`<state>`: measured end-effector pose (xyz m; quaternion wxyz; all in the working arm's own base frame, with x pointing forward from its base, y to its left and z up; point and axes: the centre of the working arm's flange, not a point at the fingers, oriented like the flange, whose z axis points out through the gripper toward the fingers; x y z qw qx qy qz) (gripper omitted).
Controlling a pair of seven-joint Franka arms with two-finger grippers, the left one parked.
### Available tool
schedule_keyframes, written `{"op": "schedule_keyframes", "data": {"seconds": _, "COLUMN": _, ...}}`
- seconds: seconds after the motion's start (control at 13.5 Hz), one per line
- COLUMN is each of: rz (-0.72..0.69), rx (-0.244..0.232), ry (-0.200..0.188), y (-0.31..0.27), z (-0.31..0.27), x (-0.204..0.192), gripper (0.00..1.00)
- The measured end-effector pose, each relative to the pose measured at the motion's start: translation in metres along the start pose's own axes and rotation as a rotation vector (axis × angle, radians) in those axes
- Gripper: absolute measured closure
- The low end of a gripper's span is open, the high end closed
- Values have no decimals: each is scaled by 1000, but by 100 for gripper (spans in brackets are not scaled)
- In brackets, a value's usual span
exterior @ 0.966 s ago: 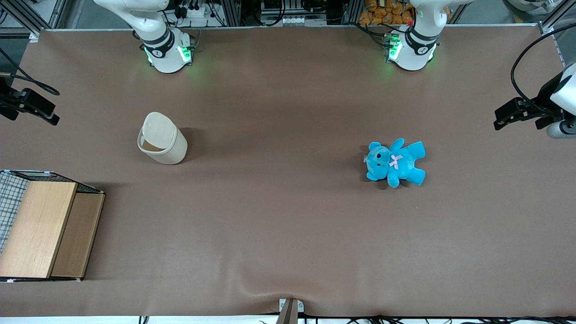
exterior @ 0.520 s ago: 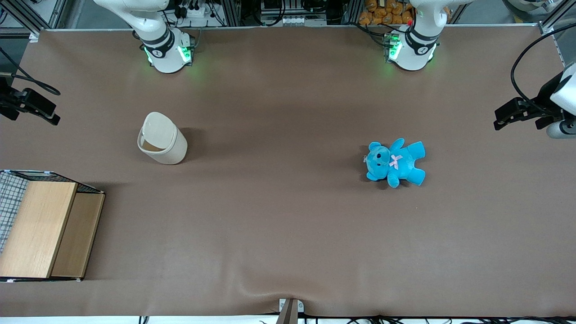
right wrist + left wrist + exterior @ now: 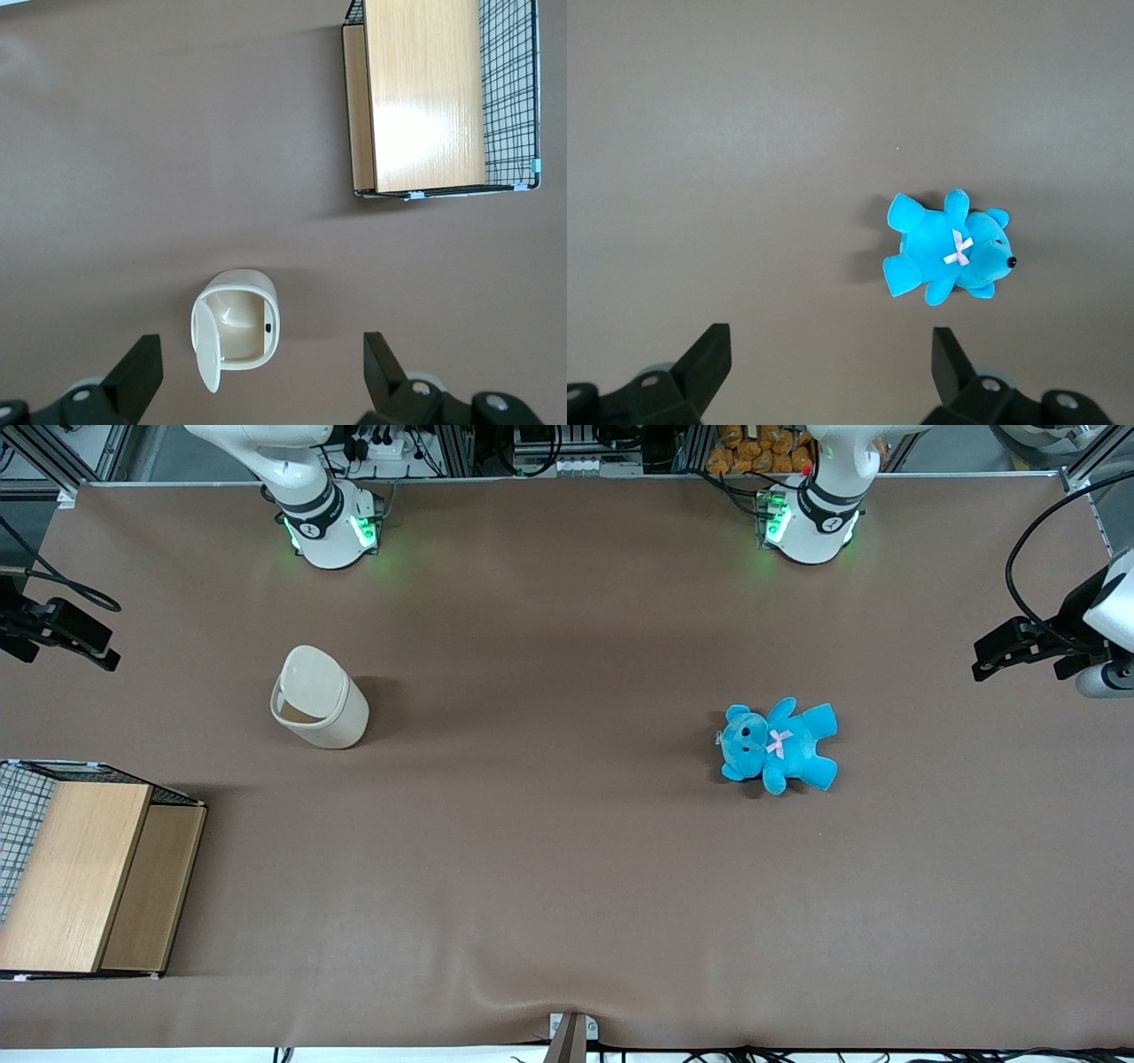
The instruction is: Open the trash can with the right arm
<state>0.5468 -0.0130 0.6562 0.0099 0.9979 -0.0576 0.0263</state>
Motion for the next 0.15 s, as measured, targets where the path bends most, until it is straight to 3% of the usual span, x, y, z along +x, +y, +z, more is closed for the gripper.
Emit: {"op": "schedule_keyframes", "data": {"seconds": 0.15, "rz": -4, "rx": 0, "ry": 0, "y": -2, "z": 0, "x": 0, "gripper": 0}}
